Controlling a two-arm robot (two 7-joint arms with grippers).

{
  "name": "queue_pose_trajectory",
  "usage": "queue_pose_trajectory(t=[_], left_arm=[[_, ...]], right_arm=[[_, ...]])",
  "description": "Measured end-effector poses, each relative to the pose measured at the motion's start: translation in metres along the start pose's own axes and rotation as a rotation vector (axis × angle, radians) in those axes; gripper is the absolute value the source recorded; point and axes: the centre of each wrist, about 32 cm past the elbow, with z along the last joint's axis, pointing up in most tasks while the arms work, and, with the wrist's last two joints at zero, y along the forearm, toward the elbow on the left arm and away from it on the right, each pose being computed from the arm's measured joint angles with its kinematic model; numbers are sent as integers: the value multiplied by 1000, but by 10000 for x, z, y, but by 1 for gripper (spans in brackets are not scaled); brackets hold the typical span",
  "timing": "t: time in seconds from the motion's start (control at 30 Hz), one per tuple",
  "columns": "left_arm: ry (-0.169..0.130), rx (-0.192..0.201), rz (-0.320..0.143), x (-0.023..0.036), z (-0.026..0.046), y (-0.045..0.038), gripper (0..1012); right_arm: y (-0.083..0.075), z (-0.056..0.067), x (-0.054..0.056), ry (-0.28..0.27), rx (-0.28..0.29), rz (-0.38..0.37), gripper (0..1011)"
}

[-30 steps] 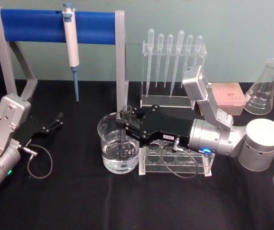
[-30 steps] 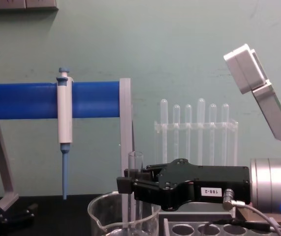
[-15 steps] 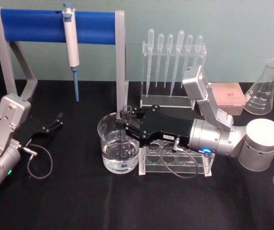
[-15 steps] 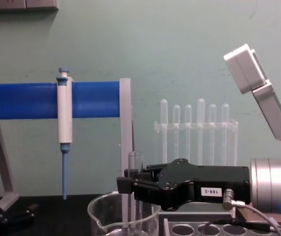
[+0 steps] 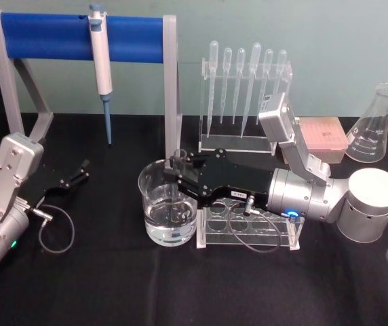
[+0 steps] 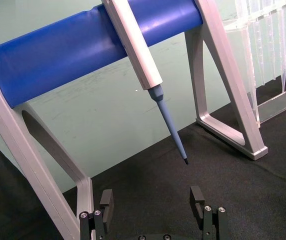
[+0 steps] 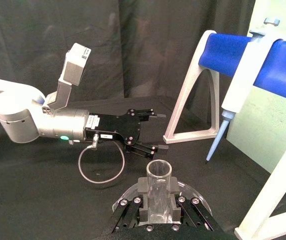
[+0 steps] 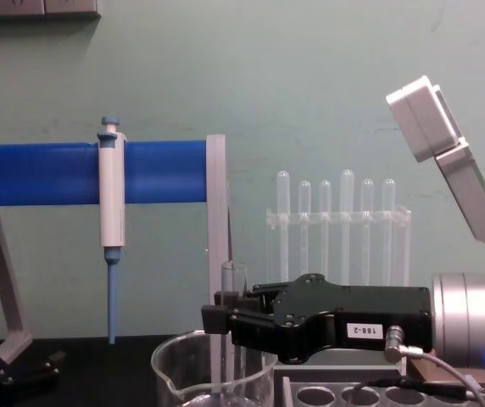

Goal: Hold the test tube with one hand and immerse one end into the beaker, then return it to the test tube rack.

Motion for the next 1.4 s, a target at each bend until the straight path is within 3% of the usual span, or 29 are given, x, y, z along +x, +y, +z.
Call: queue_pose_trajectory(t=[1.4], left_arm=[[0, 0, 0, 0, 0, 0, 1000]], right_arm=[[0, 0, 0, 0, 0, 0, 242]])
